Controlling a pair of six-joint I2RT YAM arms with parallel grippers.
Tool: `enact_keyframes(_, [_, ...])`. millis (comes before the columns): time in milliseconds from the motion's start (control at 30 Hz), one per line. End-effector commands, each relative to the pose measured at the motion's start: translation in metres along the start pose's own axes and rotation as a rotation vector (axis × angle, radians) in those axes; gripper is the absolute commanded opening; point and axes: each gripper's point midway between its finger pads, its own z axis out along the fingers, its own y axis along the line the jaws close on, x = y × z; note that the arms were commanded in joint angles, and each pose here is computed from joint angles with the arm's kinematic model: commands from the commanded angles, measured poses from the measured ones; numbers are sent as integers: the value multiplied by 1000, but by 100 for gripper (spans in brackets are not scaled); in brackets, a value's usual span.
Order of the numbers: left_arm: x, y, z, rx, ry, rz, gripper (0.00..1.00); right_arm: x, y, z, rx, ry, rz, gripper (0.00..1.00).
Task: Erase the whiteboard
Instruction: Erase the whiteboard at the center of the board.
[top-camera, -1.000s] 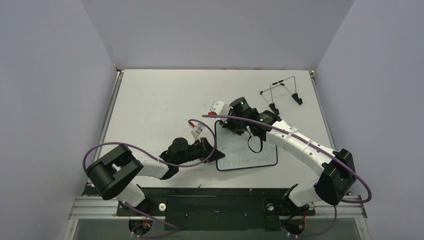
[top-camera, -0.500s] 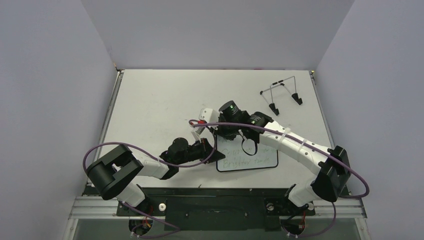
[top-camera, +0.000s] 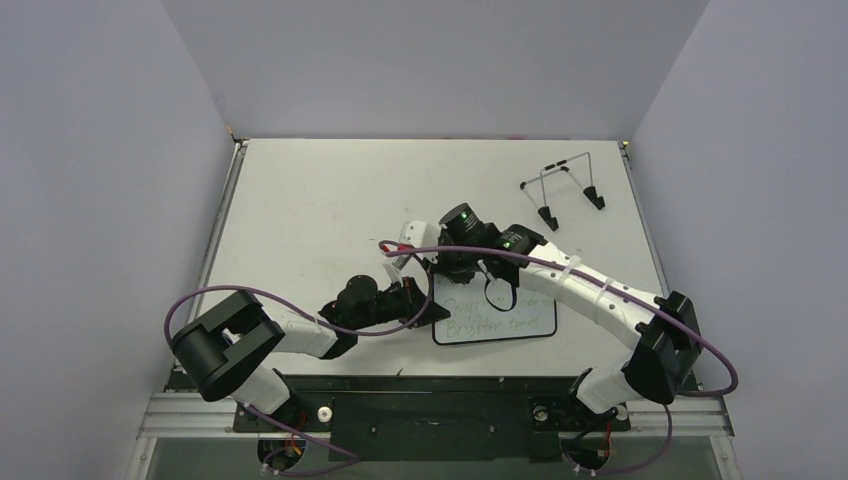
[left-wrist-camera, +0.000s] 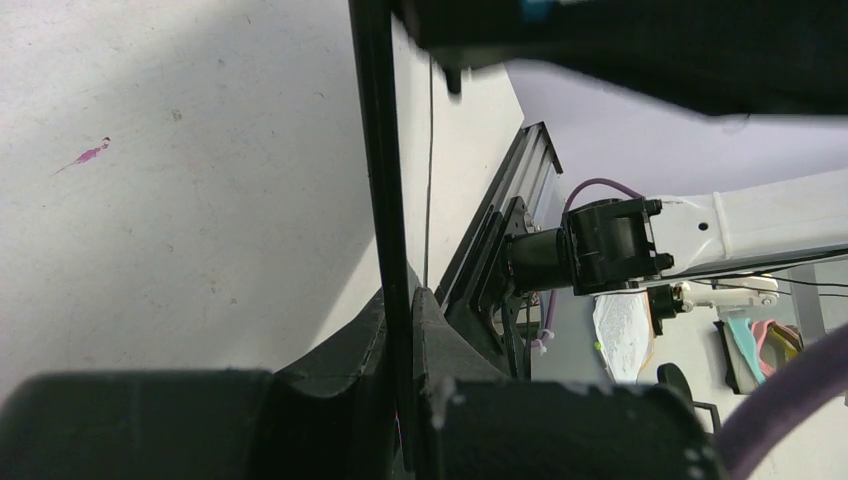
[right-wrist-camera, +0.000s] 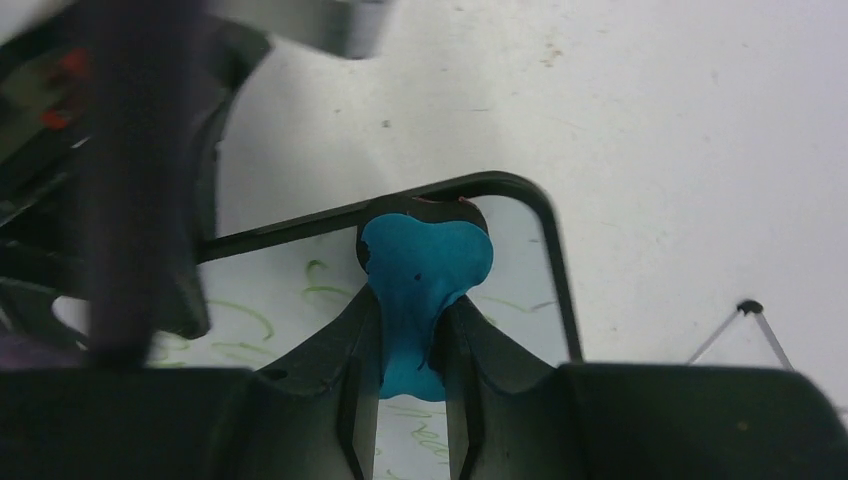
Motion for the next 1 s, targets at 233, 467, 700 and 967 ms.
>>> enact_keyframes(233, [-20,-42,2,146,-63,123,0,-1,-46,-13,265,7,123,0])
enact_keyframes(467, [-19,-43,6,150,-55,118,0,-4,-14,-2,168,16,21,0])
enact_keyframes(700, [-17,-42,7,150,-51,116,0,-8,-5,-5,103,-3,2,0])
enact_keyframes(967, [-18,-44,3,152,-64,119,0,30,25,-10,-120,-12,-74,0])
